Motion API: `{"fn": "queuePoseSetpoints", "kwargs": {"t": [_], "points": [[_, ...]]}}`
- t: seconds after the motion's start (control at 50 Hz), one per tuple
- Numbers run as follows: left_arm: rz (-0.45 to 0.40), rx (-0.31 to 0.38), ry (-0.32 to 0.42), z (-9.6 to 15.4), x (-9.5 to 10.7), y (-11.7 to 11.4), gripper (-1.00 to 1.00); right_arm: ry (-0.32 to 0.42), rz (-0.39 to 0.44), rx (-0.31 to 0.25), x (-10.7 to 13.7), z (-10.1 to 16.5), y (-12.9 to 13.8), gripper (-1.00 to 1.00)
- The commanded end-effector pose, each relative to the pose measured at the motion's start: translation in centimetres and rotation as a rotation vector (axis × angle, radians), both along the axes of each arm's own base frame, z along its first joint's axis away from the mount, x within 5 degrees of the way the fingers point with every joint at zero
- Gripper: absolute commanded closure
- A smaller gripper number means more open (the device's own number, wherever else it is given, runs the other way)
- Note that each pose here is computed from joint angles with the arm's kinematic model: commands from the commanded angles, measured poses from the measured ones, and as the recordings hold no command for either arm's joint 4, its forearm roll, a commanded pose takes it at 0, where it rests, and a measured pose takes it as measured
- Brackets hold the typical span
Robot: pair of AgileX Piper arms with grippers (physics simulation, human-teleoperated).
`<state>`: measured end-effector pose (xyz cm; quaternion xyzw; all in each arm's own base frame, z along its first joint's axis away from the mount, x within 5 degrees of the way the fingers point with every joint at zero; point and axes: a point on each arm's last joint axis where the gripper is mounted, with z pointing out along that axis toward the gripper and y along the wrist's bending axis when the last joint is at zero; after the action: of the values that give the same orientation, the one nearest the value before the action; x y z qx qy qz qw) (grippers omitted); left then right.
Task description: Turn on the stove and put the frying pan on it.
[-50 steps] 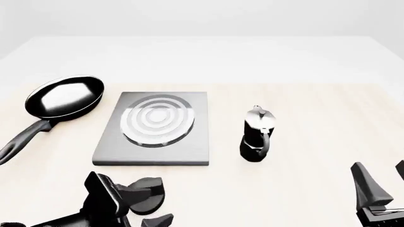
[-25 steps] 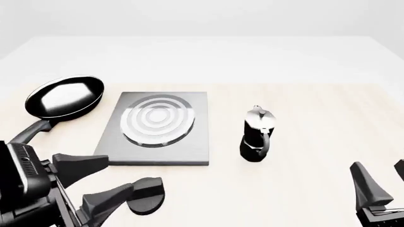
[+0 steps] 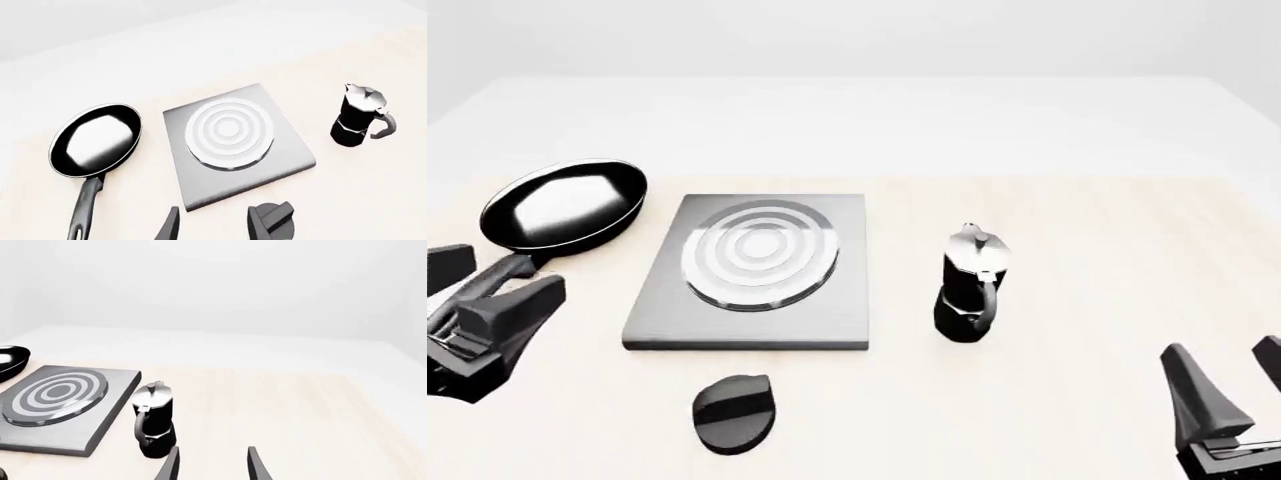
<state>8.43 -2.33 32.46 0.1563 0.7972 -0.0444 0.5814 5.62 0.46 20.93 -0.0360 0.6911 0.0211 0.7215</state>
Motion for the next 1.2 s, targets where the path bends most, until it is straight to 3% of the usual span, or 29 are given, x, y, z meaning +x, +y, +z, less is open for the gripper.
{"fn": "queuePoseSetpoints", "kwargs": {"t": [0.02,0.12,0.16,0.42,0.54,0.94,1.2], "points": [[0.234,0.080,0.021,0.3,2.8,2.2,-1.00,0.005,0.023,-0.006,0.0,-0.1,0.1,-1.00],[0.286,0.099,0.031,0.1,3.9,3.0,-1.00,0.005,0.030,-0.009,0.0,0.0,0.2,-1.00],[0.350,0.120,0.036,0.2,4.8,4.0,-1.00,0.005,0.036,-0.011,0.0,0.0,0.2,-1.00],[0.472,0.169,0.074,-0.1,7.7,6.7,-1.00,0.005,0.047,-0.013,0.0,0.0,0.3,-1.00],[0.524,0.225,0.106,-1.0,9.3,8.7,-1.00,0.005,0.052,-0.014,0.0,0.0,0.3,-1.00],[0.589,0.267,0.186,-3.0,12.1,12.1,-1.00,0.007,0.057,-0.019,0.0,0.0,0.3,-1.00],[0.572,0.280,0.229,-5.0,14.2,13.1,-1.00,0.008,0.053,-0.022,0.0,0.0,0.3,-1.00]]}}
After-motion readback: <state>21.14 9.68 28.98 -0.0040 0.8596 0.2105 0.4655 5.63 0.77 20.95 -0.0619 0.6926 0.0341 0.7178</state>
